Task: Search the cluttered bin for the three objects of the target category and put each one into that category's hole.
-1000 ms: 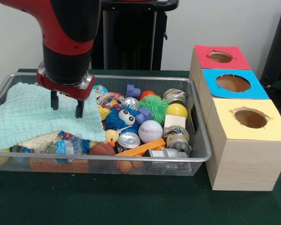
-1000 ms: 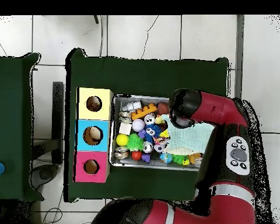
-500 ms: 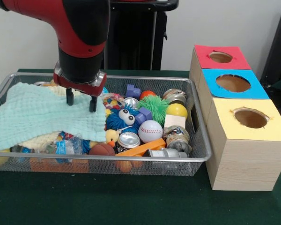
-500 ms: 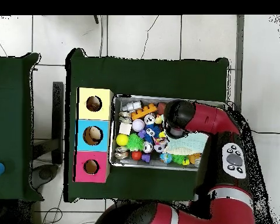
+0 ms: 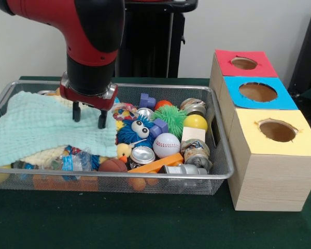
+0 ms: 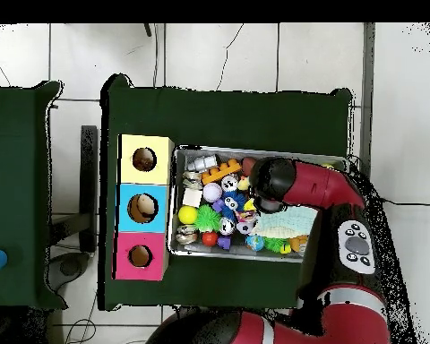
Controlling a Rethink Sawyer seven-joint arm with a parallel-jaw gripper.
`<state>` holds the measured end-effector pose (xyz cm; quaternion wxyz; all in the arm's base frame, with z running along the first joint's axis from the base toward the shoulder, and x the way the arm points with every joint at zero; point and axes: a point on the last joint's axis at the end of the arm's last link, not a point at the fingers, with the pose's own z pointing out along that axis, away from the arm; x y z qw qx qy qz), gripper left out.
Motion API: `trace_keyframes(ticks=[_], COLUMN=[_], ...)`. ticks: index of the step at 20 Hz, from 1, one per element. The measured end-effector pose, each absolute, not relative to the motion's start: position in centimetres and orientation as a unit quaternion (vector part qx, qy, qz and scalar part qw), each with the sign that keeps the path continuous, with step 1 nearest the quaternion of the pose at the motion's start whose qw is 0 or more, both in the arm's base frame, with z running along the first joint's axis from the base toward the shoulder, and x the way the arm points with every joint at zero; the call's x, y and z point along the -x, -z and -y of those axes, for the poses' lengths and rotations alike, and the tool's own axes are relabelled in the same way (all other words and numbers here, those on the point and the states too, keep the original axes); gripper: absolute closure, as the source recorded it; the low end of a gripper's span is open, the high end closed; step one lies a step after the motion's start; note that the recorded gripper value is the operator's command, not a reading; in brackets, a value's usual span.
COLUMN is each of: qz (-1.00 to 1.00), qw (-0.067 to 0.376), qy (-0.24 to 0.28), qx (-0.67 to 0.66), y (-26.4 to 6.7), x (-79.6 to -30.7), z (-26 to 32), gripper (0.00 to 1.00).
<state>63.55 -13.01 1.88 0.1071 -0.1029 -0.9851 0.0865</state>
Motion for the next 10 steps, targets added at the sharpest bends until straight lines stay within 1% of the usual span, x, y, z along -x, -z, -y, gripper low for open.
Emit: trace_keyframes(ticks=[10], qz=[0.986], qw=[0.104], qy=[-0.083], qx=[0.100], y=[-1.67], x=[-63.67], z=[12.60], gripper=[0.00])
